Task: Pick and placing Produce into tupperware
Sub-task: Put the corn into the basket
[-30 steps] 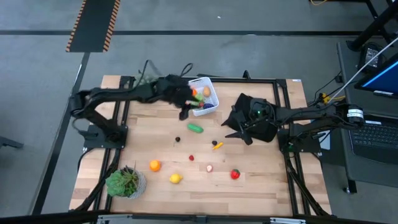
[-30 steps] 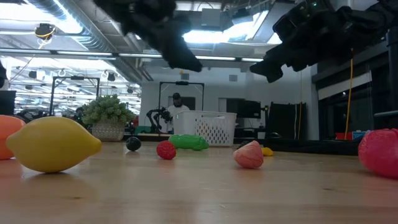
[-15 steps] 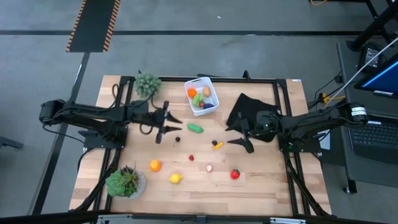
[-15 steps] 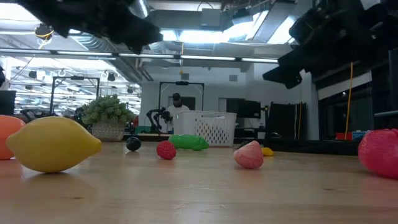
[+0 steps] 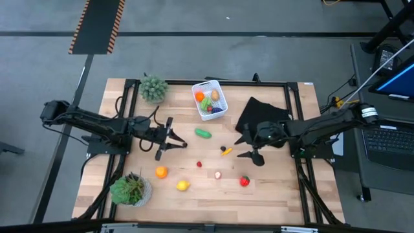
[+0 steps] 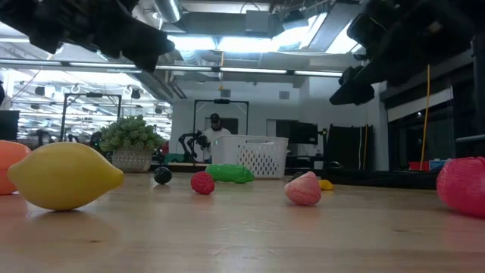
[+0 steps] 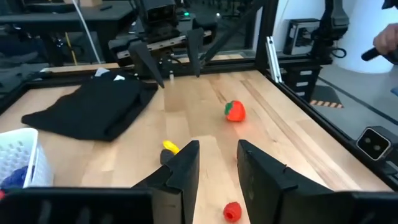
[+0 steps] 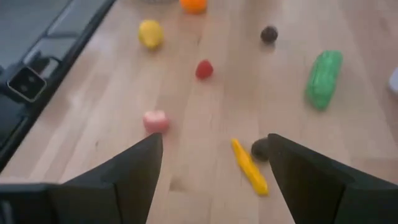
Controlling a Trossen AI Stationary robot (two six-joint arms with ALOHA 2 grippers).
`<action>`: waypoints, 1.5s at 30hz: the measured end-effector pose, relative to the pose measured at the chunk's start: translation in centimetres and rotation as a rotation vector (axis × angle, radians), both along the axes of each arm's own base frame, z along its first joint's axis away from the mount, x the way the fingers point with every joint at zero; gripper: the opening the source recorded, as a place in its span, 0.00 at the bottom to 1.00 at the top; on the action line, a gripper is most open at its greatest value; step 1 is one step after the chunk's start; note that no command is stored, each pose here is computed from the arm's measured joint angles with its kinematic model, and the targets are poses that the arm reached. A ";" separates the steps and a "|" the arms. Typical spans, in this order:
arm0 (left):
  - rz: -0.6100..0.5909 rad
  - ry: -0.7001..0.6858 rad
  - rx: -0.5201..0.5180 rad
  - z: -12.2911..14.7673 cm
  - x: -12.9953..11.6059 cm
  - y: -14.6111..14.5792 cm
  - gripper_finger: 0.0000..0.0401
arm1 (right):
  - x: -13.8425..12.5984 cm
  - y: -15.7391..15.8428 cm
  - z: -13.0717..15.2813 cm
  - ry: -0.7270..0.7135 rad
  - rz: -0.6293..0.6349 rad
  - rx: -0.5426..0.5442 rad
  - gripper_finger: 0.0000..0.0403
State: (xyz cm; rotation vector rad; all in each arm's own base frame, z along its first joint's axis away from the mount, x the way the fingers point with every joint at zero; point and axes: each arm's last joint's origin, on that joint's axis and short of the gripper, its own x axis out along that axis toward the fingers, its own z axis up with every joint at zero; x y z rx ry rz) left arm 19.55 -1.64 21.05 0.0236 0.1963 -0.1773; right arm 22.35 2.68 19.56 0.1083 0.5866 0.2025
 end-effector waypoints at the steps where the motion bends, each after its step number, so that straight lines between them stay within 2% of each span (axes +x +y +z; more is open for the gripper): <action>1: -0.002 0.000 0.000 0.0 0.0 0.0 0.24 | 0.3 0.0 0.2 0.027 0.001 -0.002 0.72; 7: -0.005 0.005 0.001 -0.1 0.0 -0.1 0.22 | 2.4 0.3 1.0 0.250 0.004 -0.025 0.72; 11: -0.005 0.012 0.001 -0.1 0.0 -0.1 0.21 | 4.1 0.5 1.7 0.326 0.027 -0.057 0.72; 17: -0.005 0.024 0.002 -0.2 0.0 -0.1 0.19 | 5.8 0.6 2.4 0.318 0.042 -0.074 0.72; 28: -0.005 0.030 0.002 -0.3 -0.1 -0.1 0.14 | 5.8 0.6 2.3 0.324 0.039 -0.070 0.72; 32: -0.005 0.030 0.001 -0.3 -0.1 -0.1 0.12 | 5.7 0.4 2.3 0.334 -0.040 -0.116 0.72; 38: -0.005 0.030 0.000 -0.3 -0.1 -0.1 0.10 | 5.9 0.4 1.2 0.391 -0.046 -0.138 0.72; 45: -0.005 0.031 -0.001 -0.3 -0.1 -0.1 0.06 | 7.1 0.5 -2.5 0.516 -0.002 -0.187 0.72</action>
